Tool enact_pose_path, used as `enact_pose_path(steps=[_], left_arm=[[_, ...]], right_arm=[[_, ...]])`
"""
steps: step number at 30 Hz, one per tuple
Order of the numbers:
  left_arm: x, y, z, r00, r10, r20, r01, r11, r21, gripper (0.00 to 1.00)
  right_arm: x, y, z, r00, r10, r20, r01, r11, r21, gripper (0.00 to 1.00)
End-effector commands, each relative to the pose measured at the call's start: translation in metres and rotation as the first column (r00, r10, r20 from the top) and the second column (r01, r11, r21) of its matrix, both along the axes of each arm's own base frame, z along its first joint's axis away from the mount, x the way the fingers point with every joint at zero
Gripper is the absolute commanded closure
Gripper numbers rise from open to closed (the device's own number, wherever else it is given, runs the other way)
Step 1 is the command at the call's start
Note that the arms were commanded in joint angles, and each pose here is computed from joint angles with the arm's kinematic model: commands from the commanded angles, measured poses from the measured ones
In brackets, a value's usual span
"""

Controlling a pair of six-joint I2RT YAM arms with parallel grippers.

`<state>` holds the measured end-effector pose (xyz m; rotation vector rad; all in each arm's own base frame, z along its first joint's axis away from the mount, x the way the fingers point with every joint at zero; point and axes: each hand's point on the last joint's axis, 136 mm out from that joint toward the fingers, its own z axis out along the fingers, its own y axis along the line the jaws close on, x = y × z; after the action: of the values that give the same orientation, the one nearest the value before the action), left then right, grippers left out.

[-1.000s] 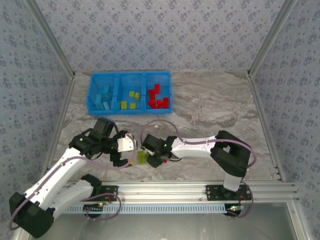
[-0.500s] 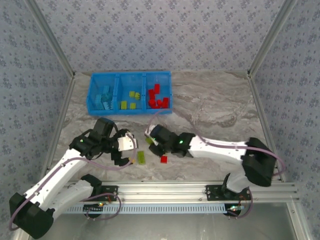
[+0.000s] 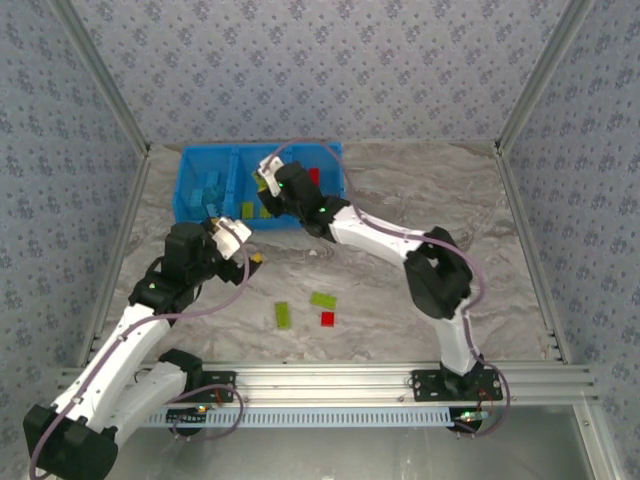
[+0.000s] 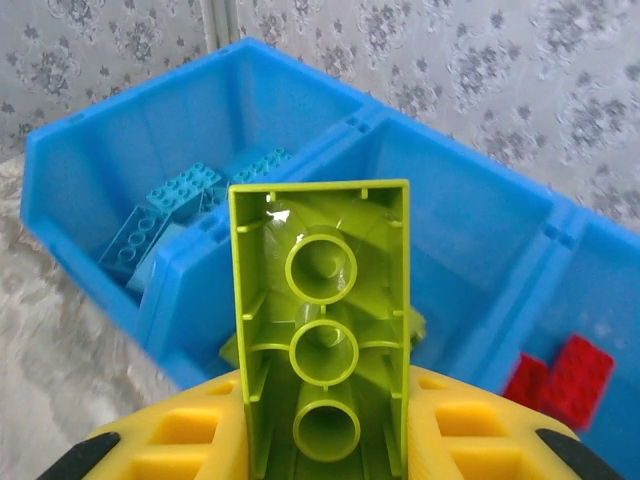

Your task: Sort the legos into containers by color

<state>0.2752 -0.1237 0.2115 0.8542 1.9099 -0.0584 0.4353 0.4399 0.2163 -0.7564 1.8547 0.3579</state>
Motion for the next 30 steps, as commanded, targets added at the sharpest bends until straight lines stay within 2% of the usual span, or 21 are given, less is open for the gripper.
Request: enact_pose_path(steps=[1, 5, 15, 20, 23, 27, 29, 30], left_arm=[[0.013, 0.022, 0.034, 0.983, 0.146, 0.108, -0.143, 0.989, -0.036, 0.01], [0.017, 0.031, 0.037, 0.971, 0.194, 0.137, -0.192, 0.981, -0.025, 0.01], [0.021, 0.045, 0.031, 0.956, 0.248, 0.156, -0.256, 0.966, 0.036, 0.01], [0.021, 0.057, 0.036, 0.936, 0.297, 0.189, -0.311, 0.949, 0.045, 0.01], [0.023, 0.062, 0.041, 0.921, 0.347, 0.178, -0.352, 0.936, -0.005, 0.01], [0.024, 0.055, 0.054, 0.919, 0.389, 0.059, -0.379, 0.916, -0.133, 0.01], [0.017, 0.037, 0.049, 0.933, 0.34, -0.113, -0.356, 0.917, -0.178, 0.01], [0.012, 0.029, 0.044, 0.92, 0.324, -0.221, -0.368, 0.908, -0.198, 0.01]], right_arm=[[0.028, 0.005, -0.011, 1.0, -0.024, 0.014, 0.025, 0.998, -0.066, 0.78], [0.041, 0.013, -0.019, 0.999, -0.029, -0.02, 0.027, 0.994, -0.107, 0.58], [0.017, -0.009, 0.04, 1.0, -0.004, 0.009, 0.005, 0.995, -0.104, 0.56], [-0.023, -0.058, 0.079, 1.0, -0.018, 0.022, 0.02, 0.997, -0.074, 0.53], [-0.061, -0.091, 0.087, 1.0, -0.011, -0.019, 0.011, 1.0, -0.008, 0.45], [-0.114, -0.122, 0.071, 0.994, 0.028, -0.109, -0.015, 0.993, 0.116, 0.32], [-0.141, -0.136, 0.043, 0.983, 0.041, -0.179, -0.015, 0.99, 0.143, 0.26], [-0.153, -0.142, 0.028, 0.974, 0.044, -0.221, -0.012, 0.989, 0.145, 0.24]])
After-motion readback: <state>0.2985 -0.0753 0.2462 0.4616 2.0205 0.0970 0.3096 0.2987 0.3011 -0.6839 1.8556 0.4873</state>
